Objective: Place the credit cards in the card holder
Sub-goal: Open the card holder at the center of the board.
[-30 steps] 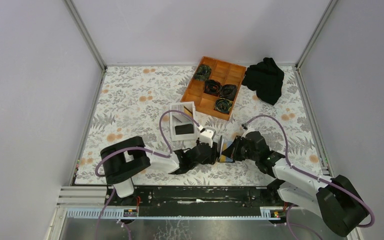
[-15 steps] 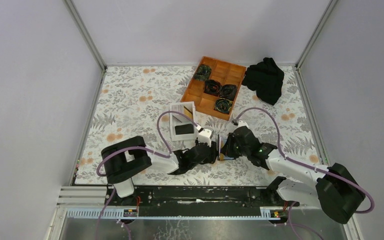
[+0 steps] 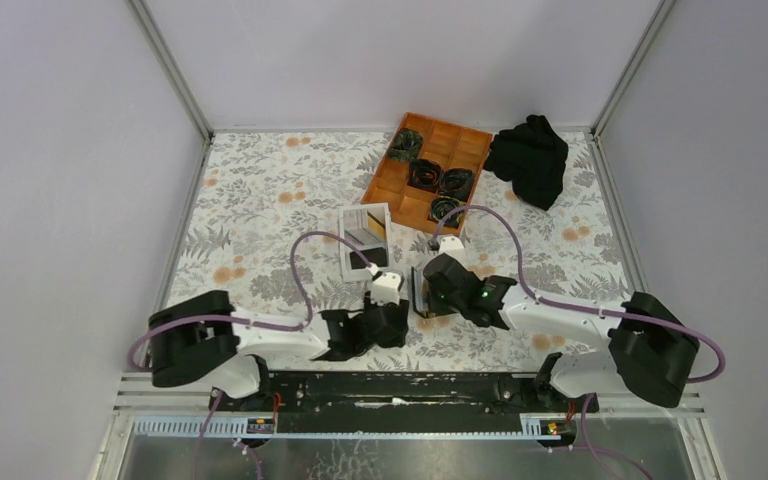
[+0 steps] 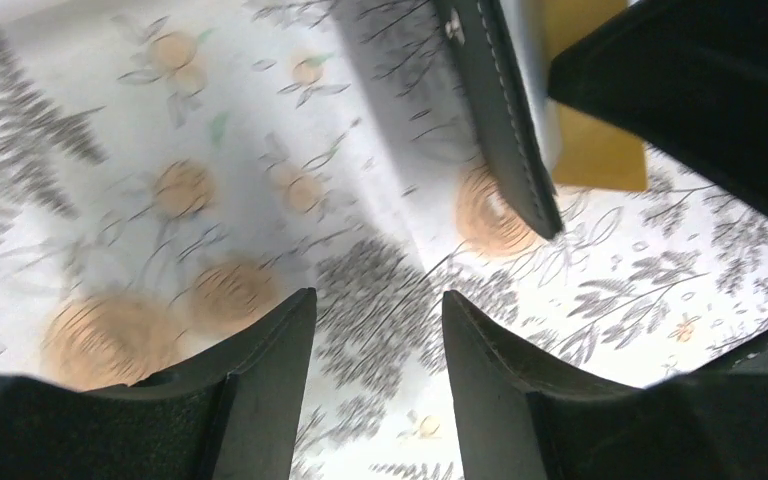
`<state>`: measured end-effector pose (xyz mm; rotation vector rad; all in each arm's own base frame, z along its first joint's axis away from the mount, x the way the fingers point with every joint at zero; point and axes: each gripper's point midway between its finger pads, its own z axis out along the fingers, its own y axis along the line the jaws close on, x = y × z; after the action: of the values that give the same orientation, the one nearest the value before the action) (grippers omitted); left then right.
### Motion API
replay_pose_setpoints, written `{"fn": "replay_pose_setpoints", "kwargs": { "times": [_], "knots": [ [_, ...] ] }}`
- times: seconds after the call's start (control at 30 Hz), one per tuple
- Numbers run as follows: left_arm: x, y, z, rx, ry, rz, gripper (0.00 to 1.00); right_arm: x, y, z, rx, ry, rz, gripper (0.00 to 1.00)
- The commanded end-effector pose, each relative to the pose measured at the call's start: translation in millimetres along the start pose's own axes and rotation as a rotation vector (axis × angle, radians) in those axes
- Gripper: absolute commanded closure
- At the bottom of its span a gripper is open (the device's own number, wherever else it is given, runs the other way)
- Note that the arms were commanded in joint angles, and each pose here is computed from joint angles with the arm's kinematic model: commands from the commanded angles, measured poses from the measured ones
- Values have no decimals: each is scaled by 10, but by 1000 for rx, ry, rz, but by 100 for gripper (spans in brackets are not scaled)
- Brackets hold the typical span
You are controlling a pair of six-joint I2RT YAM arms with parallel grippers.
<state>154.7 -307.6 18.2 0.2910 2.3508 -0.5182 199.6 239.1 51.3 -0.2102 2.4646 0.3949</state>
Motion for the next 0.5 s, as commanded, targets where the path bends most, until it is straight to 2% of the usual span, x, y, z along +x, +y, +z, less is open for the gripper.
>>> {"fn": "replay_pose_setpoints", "kwargs": {
  "times": [0.0,0.27,0.47],
  "knots": [
    [57,363,-294,-151,9,-1,42,-120,14,5,71,-50,-50,100],
    [-427,197,-738,-78,-152,-99,41,-110,84,40,131,-54,-122,100],
    [-571,83,-699,-98,-185,-72,41,-100,143,62,138,-48,-147,100]
  ]
}}
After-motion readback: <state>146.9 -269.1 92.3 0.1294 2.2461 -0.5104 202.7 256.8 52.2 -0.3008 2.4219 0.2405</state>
